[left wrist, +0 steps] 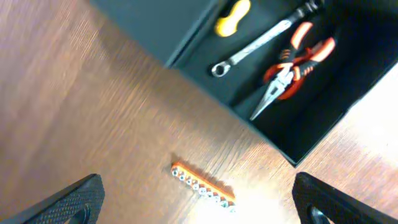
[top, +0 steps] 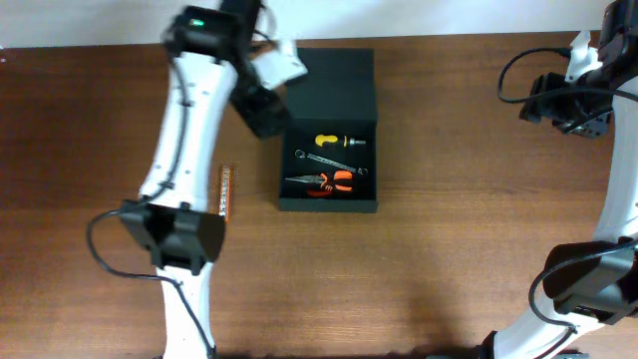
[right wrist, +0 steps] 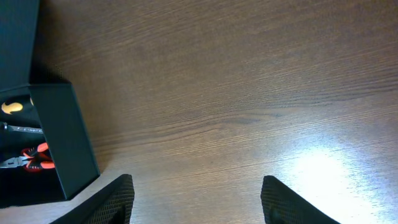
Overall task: Pack container
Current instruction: 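Lift the left gripper out of the box toward the orange socket rail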
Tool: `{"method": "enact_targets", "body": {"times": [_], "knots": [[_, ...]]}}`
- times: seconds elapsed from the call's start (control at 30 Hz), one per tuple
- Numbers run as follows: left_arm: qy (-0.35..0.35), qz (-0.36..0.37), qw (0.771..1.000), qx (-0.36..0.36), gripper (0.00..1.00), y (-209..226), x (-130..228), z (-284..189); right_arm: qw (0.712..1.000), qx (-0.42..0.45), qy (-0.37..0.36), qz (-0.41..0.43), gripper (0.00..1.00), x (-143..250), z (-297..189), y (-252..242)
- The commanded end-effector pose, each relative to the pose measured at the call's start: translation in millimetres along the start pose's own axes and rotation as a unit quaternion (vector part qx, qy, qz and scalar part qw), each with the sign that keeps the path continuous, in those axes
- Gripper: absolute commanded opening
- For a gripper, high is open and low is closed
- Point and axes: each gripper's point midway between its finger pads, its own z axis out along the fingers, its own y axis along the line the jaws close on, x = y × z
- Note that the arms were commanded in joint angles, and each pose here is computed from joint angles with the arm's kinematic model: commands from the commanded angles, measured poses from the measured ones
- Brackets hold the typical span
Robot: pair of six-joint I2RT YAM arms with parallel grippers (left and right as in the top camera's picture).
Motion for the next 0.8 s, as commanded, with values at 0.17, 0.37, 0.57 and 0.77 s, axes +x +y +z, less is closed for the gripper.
{"method": "enact_targets", "body": {"times": [0.17,0.37,0.57,0.77], "knots": [[-0.053,-0.164,0.985,0.029,0.99,32.9,27.1,-23.0,1.0,0.002,0.001,0.002,0.65,-0.1,1.0,-0.3],[0.011,-0.326,0.945,0.016,0.99,60.0,66.9,2.3,1.0,0.002,0.001,0.002,0.65,-0.1,1.0,-0.3],[0.063,-0.347,0.934,0.063,0.93,61.3,84.3,57.0,1.0,0.002,0.001,0.002,0.65,-0.2,1.0,-0.3],[0.137,-0.347,0.924,0.084,0.66,51.1,103.5,107.8,1.0,0.003,0.001,0.002,0.66,-0.3,1.0,-0.3]]}}
